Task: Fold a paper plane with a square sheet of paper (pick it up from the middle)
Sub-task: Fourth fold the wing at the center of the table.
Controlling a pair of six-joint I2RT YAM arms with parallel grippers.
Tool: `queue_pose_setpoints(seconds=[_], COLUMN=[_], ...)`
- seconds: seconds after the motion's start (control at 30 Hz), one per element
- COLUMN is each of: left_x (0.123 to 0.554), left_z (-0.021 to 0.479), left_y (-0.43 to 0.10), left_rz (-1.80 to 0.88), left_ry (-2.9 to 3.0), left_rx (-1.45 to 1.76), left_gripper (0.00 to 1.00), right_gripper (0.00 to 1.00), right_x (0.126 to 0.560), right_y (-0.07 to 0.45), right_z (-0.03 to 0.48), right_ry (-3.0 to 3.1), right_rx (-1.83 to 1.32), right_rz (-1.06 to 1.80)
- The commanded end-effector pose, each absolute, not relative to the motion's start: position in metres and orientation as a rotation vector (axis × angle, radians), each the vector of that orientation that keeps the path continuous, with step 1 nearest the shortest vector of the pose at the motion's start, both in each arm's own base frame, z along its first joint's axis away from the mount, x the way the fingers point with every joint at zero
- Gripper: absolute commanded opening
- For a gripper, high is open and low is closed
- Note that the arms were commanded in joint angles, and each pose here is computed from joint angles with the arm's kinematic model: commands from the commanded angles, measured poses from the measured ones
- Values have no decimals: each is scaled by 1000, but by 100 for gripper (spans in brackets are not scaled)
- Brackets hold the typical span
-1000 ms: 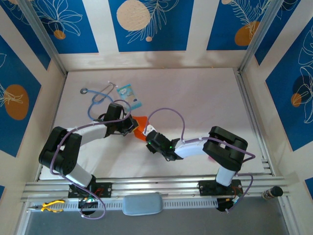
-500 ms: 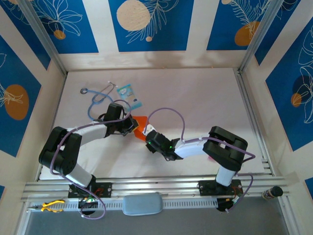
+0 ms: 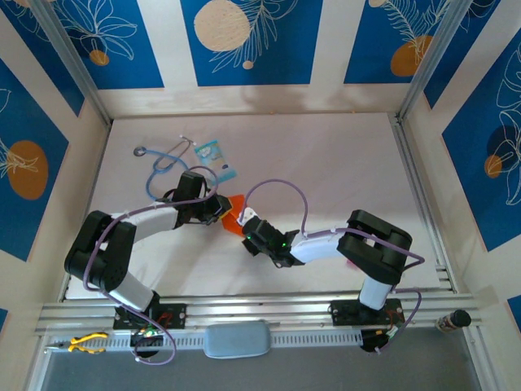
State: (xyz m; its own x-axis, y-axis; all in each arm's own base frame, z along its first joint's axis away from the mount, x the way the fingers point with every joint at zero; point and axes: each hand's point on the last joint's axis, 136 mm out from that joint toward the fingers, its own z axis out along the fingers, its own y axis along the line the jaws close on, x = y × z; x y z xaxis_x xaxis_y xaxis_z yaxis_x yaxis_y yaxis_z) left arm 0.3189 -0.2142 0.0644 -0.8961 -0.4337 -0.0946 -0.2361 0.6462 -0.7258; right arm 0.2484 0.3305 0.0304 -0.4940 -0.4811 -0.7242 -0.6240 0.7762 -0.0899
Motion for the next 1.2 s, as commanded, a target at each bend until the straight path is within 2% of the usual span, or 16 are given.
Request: queue_pose_setpoints(seconds=[0.0,0.1,0.3,0.7,0.8,0.9,1.17], left_x=[322,322,321,322,322,324,328], left_z=[80,83,89,93,94,94,85], left_y=[-211,-208,-199,-197,-198,-200,-205], left_rz=[-1089,-1063,-1008,-998,-1005,-1018,-1049], left_ry=[2584,2582,2570,2551,2551,2551,2578], left_rx=[-527,-521,-513,-504,-495,-486,-499], left_gripper=[29,36,44,46,50,55,59], right_gripper=[10,9,8,7,7,7,9], right_x=[249,248,248,241,242,243,246], right_y=[338,338,338,347,349,348,343], right_z=[29,25,23,36,40,42,41], right_ry=[2224,2251,2298,2372,2379,2376,2341], right_rx=[-771,-738,-660,-534,-518,-528,-643], right_rz=[293,322,422,869,938,933,737])
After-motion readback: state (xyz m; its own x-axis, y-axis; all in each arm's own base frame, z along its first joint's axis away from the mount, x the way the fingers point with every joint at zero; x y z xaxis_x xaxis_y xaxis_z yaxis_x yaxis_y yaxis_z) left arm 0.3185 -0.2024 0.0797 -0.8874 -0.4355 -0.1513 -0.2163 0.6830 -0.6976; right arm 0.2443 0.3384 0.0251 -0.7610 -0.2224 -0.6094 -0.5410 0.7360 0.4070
